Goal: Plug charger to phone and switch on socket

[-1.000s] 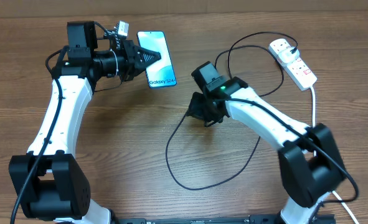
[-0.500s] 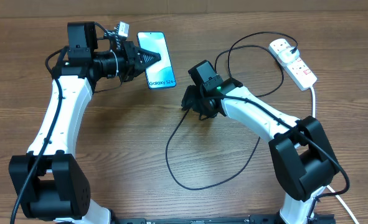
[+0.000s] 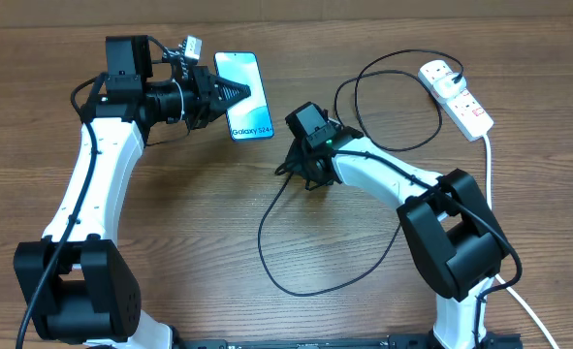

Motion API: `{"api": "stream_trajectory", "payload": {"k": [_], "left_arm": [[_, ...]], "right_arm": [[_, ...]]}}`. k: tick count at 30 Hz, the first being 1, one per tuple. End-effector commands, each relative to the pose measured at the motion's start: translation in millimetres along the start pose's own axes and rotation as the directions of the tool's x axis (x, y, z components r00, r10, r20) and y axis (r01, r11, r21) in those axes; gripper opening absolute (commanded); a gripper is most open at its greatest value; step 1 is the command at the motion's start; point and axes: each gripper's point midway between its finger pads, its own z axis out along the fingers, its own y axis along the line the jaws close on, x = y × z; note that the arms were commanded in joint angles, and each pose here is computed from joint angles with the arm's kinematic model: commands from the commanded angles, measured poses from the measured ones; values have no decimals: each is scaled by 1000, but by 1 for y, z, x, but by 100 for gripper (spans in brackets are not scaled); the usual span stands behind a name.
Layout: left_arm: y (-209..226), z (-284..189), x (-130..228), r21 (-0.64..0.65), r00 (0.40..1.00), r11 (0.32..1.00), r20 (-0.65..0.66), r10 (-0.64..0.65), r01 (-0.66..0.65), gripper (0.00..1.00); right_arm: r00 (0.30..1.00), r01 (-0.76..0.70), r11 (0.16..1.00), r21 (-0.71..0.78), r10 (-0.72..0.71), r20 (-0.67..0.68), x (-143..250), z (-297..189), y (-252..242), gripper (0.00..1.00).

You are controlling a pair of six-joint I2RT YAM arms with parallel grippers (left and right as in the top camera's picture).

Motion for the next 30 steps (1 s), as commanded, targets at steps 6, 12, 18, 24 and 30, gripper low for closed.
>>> {"api": "stream_trajectory", "payload": {"k": [6, 12, 18, 24, 30], "left_arm": [[-10, -2, 0, 27, 999, 999, -4, 44, -44, 4], [-10, -2, 0, 26, 999, 999, -4, 44, -44, 4], [-10, -2, 0, 23, 999, 999, -2, 44, -44, 4], [-10, -2, 0, 24, 999, 999, -2, 44, -44, 4], [-2, -13, -10, 6, 999, 1000, 36, -12, 12, 4]], "right_arm": [[997, 9, 990, 139, -20, 78, -8, 2, -24, 52], [995, 56, 995, 85, -62, 73, -1, -5, 5, 52], [978, 141, 985, 103, -154, 141, 10, -13, 27, 52], [972, 140, 985, 104, -157, 177, 4, -13, 30, 50], [969, 138, 983, 118, -159, 189, 3, -13, 28, 45]]}}
